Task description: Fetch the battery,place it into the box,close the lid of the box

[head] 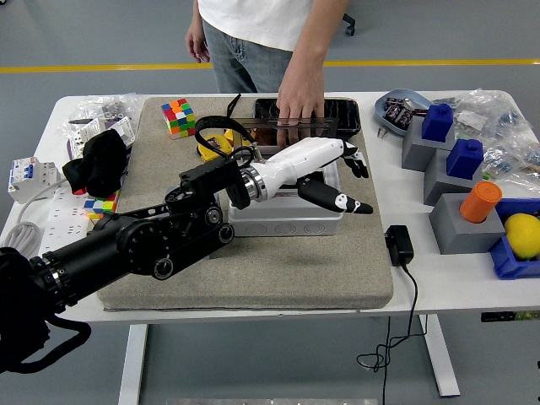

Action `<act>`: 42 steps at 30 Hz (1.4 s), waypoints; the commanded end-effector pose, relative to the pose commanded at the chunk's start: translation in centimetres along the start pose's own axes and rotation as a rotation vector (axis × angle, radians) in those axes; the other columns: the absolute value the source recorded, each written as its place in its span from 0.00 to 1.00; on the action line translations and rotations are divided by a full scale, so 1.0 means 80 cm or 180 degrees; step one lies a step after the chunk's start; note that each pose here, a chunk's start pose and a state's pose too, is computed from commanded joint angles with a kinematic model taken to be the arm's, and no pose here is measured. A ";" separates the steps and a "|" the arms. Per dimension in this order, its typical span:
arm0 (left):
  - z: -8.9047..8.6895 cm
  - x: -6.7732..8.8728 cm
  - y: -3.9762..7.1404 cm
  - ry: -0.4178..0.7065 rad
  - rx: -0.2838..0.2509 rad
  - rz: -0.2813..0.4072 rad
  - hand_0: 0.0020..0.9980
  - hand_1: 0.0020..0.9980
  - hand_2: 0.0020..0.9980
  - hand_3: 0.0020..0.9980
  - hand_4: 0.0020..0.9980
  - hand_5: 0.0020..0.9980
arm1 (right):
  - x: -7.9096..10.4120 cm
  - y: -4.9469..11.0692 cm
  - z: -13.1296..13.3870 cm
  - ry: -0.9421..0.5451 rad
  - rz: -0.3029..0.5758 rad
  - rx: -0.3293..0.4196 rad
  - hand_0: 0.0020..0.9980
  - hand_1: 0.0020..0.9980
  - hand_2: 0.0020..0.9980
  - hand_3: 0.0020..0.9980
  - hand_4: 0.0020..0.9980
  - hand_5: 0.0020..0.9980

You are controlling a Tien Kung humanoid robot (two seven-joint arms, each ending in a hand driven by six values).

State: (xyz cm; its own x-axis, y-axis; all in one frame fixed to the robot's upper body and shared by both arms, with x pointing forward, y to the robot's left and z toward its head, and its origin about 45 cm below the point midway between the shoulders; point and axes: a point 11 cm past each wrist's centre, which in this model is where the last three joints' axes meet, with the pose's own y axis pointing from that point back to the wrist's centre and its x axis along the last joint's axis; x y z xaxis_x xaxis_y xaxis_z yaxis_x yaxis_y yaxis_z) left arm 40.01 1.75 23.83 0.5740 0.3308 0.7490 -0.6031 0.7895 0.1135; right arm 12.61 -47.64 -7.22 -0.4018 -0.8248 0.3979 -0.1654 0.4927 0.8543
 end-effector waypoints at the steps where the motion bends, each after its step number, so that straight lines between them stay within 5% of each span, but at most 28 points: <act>1: 0.009 -0.003 -0.001 0.0067 -0.0030 -0.0106 0.72 0.68 0.64 0.59 1.00 0.64 | 0.000 0.000 0.000 -0.0003 -0.0003 0.0001 1.00 0.91 0.84 0.82 1.00 1.00; 6: 0.051 -0.001 0.003 0.0571 -0.0152 -0.0499 0.73 0.69 0.66 0.64 1.00 0.71 | -0.001 0.000 0.001 -0.0022 -0.0008 -0.0004 1.00 0.91 0.84 0.82 1.00 1.00; 11: 0.074 0.013 0.013 0.1275 -0.0473 -0.0733 0.74 0.72 0.68 0.66 1.00 0.72 | -0.001 0.000 0.003 -0.0034 -0.0012 -0.0013 1.00 0.90 0.84 0.82 1.00 1.00; 17: 0.075 0.056 0.024 0.2268 -0.0888 -0.0273 0.74 0.72 0.68 0.66 1.00 0.72 | -0.002 0.000 0.006 -0.0056 -0.0016 -0.0019 1.00 0.90 0.84 0.82 1.00 1.00; 18: 0.073 0.063 0.026 0.2417 -0.0933 -0.0166 0.73 0.77 0.75 0.73 1.00 0.79 | -0.002 0.000 0.007 -0.0060 -0.0014 -0.0022 0.99 0.90 0.84 0.82 1.00 1.00; 22: 0.047 0.097 0.033 0.3037 -0.0981 0.0461 0.73 0.77 0.75 0.73 1.00 0.79 | -0.001 0.000 0.009 -0.0082 -0.0004 -0.0036 0.99 0.90 0.84 0.82 1.00 1.00; 23: 0.040 0.101 0.034 0.3033 -0.0938 0.0559 0.78 0.82 0.81 0.80 1.00 0.93 | 0.000 0.000 0.010 -0.0084 0.0000 -0.0039 0.99 0.90 0.84 0.82 1.00 1.00; 30: -0.027 0.125 0.048 0.2337 -0.0305 0.1353 0.80 0.84 0.82 0.80 1.00 0.97 | 0.002 -0.001 0.013 -0.0093 0.0017 -0.0056 0.99 0.90 0.84 0.82 1.00 1.00; 35: -0.057 0.123 0.054 0.1727 0.0043 0.1485 0.82 0.85 0.83 0.80 1.00 0.98 | 0.001 -0.001 0.013 -0.0096 0.0012 -0.0058 0.99 0.90 0.84 0.82 1.00 1.00; 42: -0.068 0.123 0.055 0.0798 0.0296 0.1400 0.83 0.85 0.83 0.80 1.00 0.97 | 0.001 0.000 0.013 -0.0109 0.0009 -0.0062 0.99 0.90 0.84 0.82 1.00 1.00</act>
State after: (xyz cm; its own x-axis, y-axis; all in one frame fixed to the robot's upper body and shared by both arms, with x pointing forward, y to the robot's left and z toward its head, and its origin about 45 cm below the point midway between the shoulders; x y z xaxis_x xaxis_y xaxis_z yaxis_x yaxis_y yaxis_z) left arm 46.03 11.27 28.10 0.3632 0.7442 0.5607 -0.8575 0.5023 -0.1111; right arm 11.65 -47.40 -7.59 -0.4328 -0.8133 0.3890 -0.1469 0.4893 0.8597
